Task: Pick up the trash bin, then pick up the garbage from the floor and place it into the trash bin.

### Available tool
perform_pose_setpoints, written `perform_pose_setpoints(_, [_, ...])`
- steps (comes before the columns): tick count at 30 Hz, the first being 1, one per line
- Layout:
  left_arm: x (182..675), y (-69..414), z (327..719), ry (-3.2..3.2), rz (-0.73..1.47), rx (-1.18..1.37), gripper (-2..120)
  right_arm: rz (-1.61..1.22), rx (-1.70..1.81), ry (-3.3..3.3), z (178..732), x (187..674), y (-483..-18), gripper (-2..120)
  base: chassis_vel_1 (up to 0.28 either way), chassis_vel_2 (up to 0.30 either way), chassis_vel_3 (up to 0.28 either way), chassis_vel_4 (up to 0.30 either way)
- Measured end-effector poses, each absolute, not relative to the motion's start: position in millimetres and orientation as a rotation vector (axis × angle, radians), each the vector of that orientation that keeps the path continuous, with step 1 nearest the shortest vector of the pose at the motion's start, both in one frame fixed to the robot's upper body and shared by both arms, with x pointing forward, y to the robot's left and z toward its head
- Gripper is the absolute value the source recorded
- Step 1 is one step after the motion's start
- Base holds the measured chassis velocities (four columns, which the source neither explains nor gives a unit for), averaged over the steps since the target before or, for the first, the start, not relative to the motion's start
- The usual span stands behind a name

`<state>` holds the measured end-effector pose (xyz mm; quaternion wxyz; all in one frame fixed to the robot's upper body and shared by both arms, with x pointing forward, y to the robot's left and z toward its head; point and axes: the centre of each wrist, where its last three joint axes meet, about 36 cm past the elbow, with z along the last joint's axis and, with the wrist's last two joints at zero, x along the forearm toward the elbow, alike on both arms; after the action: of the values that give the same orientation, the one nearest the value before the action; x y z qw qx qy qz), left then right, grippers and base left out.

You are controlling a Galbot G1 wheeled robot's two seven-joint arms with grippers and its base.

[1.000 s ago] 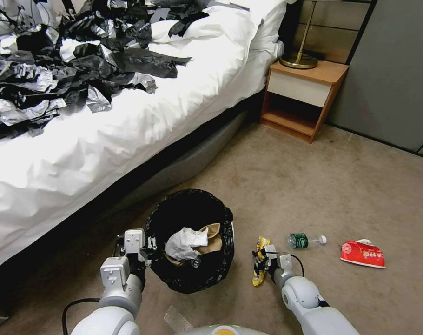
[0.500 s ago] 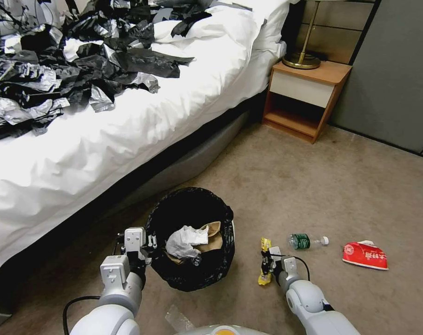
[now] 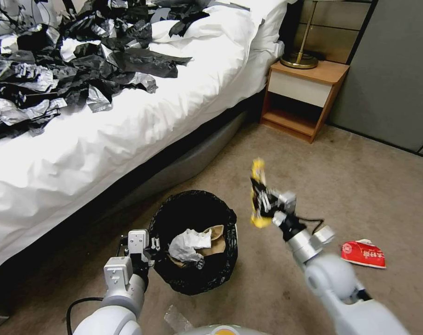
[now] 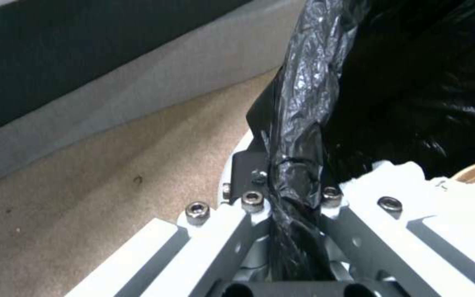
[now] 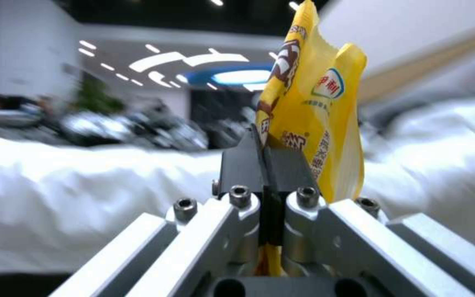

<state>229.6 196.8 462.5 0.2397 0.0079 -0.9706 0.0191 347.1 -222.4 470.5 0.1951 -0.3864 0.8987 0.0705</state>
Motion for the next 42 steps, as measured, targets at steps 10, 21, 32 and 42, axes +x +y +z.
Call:
perform_pose_setpoints(10, [227,193,463,-2.652,0.05,0.013,0,0.21,-1.418,2.46,464,325,-188,0,0.0,0.0,0.0,0.0])
perform_pose_setpoints(21, [227,192,463,-2.653,0.054,0.012,0,0.215,-1.492,2.533,426,336,-163,0,0.0,0.0,0.0,0.0])
perform_pose_setpoints(32, [228,190,464,-2.657,0.064,0.009,0,0.204,-1.561,2.661,364,354,-140,0,0.0,0.0,0.0,0.0])
perform_pose_setpoints(42, [229,190,465,-2.663,0.072,0.008,0,0.181,-1.6,2.729,332,342,-139,0,0.0,0.0,0.0,0.0])
